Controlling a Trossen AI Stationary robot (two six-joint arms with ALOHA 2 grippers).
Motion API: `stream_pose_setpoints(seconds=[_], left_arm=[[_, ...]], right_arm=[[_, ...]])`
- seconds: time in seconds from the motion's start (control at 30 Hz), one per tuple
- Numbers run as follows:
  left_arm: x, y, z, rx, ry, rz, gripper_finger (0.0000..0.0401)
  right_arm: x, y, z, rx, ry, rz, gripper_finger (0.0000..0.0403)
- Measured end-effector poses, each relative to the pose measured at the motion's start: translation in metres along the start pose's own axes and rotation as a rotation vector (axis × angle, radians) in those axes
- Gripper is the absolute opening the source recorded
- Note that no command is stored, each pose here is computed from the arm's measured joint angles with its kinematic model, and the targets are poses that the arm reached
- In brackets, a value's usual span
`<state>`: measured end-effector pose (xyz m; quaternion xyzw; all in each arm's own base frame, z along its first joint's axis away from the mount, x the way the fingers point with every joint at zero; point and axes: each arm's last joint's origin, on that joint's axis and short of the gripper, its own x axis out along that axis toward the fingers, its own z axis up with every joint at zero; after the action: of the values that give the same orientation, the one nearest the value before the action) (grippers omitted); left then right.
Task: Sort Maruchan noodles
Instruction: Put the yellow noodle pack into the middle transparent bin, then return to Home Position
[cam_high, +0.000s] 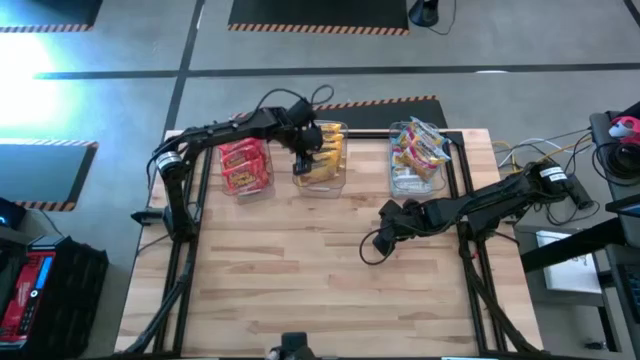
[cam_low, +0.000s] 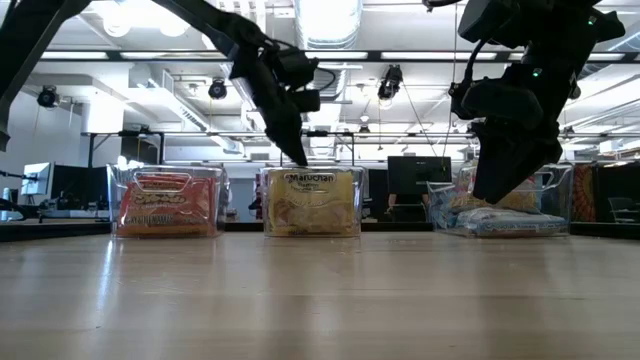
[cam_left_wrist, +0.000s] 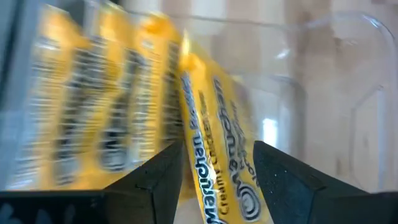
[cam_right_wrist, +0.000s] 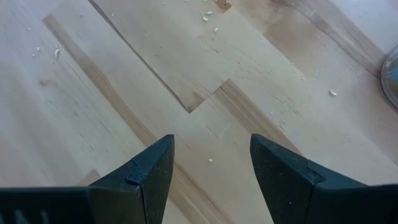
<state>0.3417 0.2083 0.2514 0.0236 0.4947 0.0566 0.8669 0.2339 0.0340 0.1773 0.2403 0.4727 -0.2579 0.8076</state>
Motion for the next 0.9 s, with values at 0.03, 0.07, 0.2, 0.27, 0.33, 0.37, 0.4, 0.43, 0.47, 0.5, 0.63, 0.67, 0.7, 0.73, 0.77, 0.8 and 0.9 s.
stream_pose_setpoints(seconds=[0.03, 0.07, 0.2, 0.27, 0.33, 0.37, 0.4, 0.43, 0.47, 0.5, 0.63, 0.67, 0.7, 0.73, 0.77, 0.8, 0.9], left_arm=[[-0.006, 0.004, 0.003, 0.0, -0.001, 0.021, 0.0176], [-0.012, 0.007, 0.006, -0.003, -0.004, 0.036, 0.0175], [-0.038, 0.019, 0.01, -0.046, -0.027, 0.032, 0.0174], [-0.054, 0.023, 0.006, -0.076, -0.043, 0.007, 0.0174], [-0.07, 0.026, -0.002, -0.127, -0.071, 0.003, 0.0174], [-0.079, 0.027, -0.008, -0.158, -0.083, 0.007, 0.0174], [-0.087, 0.027, -0.014, -0.183, -0.089, 0.018, 0.0174], [-0.096, 0.027, -0.021, -0.207, -0.101, 0.033, 0.0174], [-0.104, 0.025, -0.028, -0.234, -0.111, 0.045, 0.0174], [-0.113, 0.02, -0.035, -0.253, -0.124, 0.056, 0.0174], [-0.144, -0.009, -0.066, -0.316, -0.231, 0.103, 0.0174], [-0.15, -0.017, -0.075, -0.338, -0.269, 0.115, 0.0174], [-0.157, -0.025, -0.083, -0.359, -0.31, 0.129, 0.0174], [-0.162, -0.033, -0.092, -0.372, -0.358, 0.144, 0.0174], [-0.168, -0.041, -0.1, -0.39, -0.408, 0.158, 0.0174], [-0.172, -0.048, -0.108, -0.405, -0.455, 0.167, 0.0174], [-0.183, -0.069, -0.132, -0.431, -0.555, 0.182, 0.0174]], right_arm=[[0.0, 0.0, 0.0, 0.0, 0.0, 0.0, 0.0201], [0.0, 0.0, 0.0, 0.0, 0.0, 0.0, 0.0201], [0.0, 0.0, 0.0, 0.0, 0.0, 0.0, 0.0201], [0.0, 0.0, 0.0, 0.0, 0.0, 0.0, 0.0201], [0.0, 0.0, 0.0, 0.0, 0.0, 0.0, 0.0201], [0.0, 0.0, 0.0, 0.0, 0.0, 0.0, 0.0201], [0.0, 0.0, 0.0, 0.0, 0.0, 0.0, 0.0201], [0.0, 0.0, 0.0, 0.0, 0.0, 0.0, 0.0201], [0.0, 0.0, 0.0, 0.0, 0.0, 0.001, 0.0201], [0.0, 0.0, 0.0, 0.0, 0.0, 0.0, 0.0201], [0.0, 0.0, 0.0, 0.0, 0.0, 0.001, 0.0201], [0.0, 0.0, 0.0, 0.0, 0.0, 0.001, 0.0201], [0.0, 0.0, 0.0, 0.0, 0.0, 0.001, 0.0201], [0.0, 0.0, 0.0, 0.0, 0.0, 0.0, 0.0201], [0.0, 0.0, 0.0, 0.0, 0.0, 0.001, 0.0201], [0.0, 0.0, 0.0, 0.0, 0.0, 0.0, 0.0201], [0.0, 0.0, 0.0, 0.0, 0.0, 0.0, 0.0201]])
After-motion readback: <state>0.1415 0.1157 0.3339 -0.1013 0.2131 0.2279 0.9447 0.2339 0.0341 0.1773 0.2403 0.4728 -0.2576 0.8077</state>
